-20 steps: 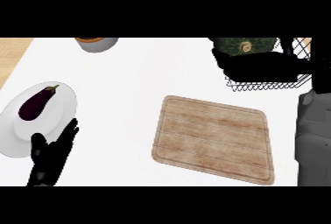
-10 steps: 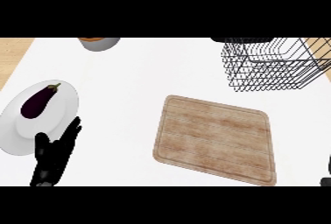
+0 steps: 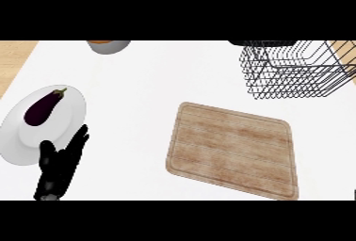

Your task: Pick the squash from the cutting board and place it in the basket

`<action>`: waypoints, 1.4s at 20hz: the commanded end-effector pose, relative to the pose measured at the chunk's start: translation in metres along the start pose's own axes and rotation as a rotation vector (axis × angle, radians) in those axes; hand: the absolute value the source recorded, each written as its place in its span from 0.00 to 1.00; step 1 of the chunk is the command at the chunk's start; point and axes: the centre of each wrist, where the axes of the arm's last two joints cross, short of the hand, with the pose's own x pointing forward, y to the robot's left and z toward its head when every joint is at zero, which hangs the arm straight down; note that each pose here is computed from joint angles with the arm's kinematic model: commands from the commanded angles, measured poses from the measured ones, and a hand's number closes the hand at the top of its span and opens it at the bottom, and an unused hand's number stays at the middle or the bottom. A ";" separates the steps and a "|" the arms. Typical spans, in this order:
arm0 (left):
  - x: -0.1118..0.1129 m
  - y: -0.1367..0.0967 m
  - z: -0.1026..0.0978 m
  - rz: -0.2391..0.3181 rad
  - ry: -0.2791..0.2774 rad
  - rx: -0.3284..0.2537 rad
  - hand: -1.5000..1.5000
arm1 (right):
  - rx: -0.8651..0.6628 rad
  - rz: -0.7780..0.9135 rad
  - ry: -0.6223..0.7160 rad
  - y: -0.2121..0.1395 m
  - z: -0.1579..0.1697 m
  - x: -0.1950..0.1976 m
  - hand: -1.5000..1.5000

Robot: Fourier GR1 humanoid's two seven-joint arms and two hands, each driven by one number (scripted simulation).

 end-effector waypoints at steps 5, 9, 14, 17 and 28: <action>-0.023 0.006 0.008 0.001 0.119 -0.007 0.50 | 0.012 -0.184 0.074 0.024 -0.020 -0.061 1.00; -0.024 -0.004 0.007 0.017 0.126 0.004 0.50 | 0.001 -0.188 0.078 0.019 -0.030 -0.093 1.00; -0.033 -0.002 -0.003 0.013 0.127 0.000 0.50 | 0.006 -0.208 0.078 0.034 -0.035 -0.104 1.00; -0.008 0.008 0.000 0.001 0.098 -0.005 0.50 | -0.104 0.070 0.155 0.032 -0.031 -0.134 1.00; -0.021 -0.004 -0.005 0.010 0.114 -0.011 0.50 | -0.064 0.111 0.051 -0.013 -0.048 -0.154 0.00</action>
